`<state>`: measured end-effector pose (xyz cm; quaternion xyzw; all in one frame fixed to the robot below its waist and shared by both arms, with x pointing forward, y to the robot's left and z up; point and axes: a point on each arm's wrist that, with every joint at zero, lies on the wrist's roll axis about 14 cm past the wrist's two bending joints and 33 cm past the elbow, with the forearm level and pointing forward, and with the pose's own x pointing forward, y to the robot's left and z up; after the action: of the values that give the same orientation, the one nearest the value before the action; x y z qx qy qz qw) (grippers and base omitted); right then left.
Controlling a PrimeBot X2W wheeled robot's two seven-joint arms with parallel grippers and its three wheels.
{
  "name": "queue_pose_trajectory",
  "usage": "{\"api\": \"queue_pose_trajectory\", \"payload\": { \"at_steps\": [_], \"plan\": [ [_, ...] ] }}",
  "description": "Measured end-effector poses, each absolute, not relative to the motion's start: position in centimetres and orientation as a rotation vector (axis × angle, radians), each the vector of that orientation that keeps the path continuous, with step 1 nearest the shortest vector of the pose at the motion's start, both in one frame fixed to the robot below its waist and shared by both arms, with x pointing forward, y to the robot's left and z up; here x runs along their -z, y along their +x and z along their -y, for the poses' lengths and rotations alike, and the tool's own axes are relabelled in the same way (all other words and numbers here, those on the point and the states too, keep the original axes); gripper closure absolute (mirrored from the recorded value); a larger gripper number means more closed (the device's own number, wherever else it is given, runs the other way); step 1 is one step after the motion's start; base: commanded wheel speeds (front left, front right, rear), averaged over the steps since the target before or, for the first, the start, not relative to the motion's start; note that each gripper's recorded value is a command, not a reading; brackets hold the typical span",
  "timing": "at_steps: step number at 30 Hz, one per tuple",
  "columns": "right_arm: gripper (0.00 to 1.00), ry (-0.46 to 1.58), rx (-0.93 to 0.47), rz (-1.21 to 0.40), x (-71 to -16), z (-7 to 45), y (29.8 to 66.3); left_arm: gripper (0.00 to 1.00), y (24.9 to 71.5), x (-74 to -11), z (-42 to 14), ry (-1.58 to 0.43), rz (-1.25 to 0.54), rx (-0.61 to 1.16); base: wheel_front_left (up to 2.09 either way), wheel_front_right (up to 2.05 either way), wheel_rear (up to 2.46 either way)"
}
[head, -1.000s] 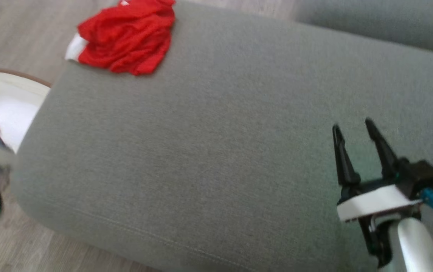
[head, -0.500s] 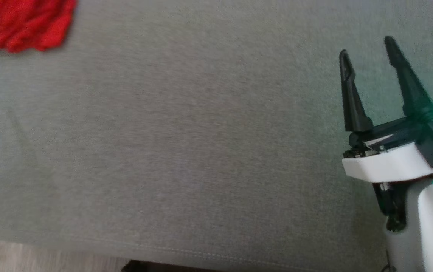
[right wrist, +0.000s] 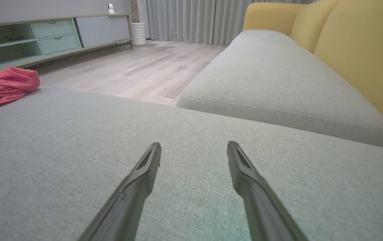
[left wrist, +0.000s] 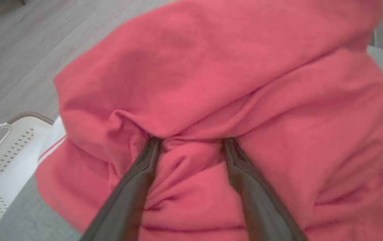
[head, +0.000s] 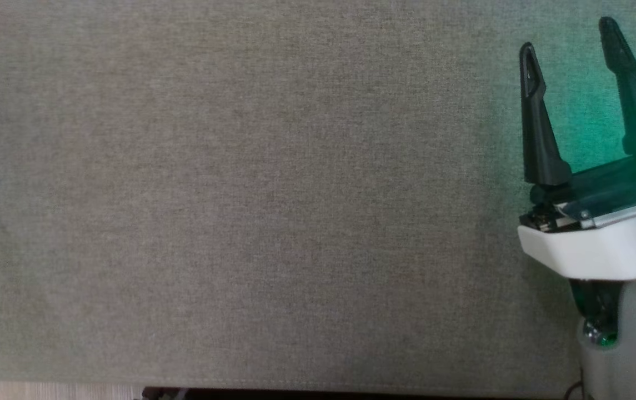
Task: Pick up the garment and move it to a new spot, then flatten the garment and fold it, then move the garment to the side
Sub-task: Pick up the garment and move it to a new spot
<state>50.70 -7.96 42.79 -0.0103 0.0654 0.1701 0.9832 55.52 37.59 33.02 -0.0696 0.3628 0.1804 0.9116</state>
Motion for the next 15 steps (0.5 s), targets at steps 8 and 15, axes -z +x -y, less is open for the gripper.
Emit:
{"api": "queue_pose_trajectory", "payload": {
  "at_steps": [8,15],
  "plan": [
    [0.0,-0.032,-0.324,-0.103,-43.4,8.5,51.4,1.0,56.3,-33.7,-38.3,-0.132,-0.676,-0.388,0.0,0.0,0.0],
    [0.0,-0.008,-0.334,-0.045,-45.9,8.2,51.0,1.0,57.6,-39.4,-39.4,0.0,-0.48,-0.355,0.0,0.0,0.0]
  ]
}}
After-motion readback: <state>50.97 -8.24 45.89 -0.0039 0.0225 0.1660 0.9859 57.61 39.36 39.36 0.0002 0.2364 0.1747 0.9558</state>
